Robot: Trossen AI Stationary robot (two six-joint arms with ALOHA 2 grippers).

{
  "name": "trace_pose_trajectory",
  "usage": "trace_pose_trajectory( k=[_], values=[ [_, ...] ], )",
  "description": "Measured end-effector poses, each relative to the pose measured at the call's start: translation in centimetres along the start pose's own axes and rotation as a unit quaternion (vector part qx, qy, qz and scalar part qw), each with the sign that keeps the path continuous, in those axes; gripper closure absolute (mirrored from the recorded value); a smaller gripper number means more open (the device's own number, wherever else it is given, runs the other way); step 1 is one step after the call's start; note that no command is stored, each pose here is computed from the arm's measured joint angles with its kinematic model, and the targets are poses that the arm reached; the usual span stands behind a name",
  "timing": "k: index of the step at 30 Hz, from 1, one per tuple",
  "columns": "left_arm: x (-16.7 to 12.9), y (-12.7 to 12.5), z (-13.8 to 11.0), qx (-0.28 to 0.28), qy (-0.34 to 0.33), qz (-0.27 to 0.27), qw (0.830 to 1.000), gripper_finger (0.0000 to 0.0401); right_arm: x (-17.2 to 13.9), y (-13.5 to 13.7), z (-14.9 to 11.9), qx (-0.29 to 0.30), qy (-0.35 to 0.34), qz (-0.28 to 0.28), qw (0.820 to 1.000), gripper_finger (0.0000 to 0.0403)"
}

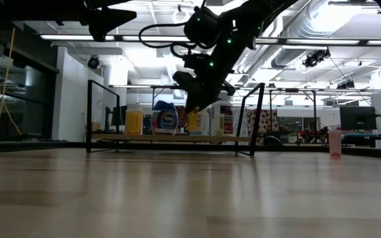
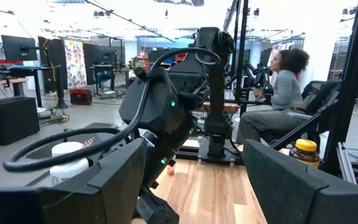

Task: Pick and place medicine bottles onto shelf by color
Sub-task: Put the orange pill bottle on the shelf

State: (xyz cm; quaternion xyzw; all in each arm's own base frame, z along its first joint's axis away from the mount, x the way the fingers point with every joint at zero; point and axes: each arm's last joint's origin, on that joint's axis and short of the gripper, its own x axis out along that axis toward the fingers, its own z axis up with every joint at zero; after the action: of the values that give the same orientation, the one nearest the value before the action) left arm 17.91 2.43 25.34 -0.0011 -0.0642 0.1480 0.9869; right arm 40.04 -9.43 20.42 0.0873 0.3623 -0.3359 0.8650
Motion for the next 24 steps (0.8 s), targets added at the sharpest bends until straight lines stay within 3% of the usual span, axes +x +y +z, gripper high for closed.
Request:
trace_pose_trajectory(
  k=[18, 24],
  values=[
    [0.0, 0.0, 0.0, 0.000, 0.000, 0.000, 1.000, 0.0142, 0.7, -1.6, 0.0, -0.013, 0.028, 0.009, 0.999, 0.0286],
    [0.0, 0.0, 0.0, 0.000, 0.000, 0.000, 1.000, 0.0142, 0.7, -1.6, 0.0, -0.015, 0.028, 0.010, 0.999, 0.0245]
  ],
)
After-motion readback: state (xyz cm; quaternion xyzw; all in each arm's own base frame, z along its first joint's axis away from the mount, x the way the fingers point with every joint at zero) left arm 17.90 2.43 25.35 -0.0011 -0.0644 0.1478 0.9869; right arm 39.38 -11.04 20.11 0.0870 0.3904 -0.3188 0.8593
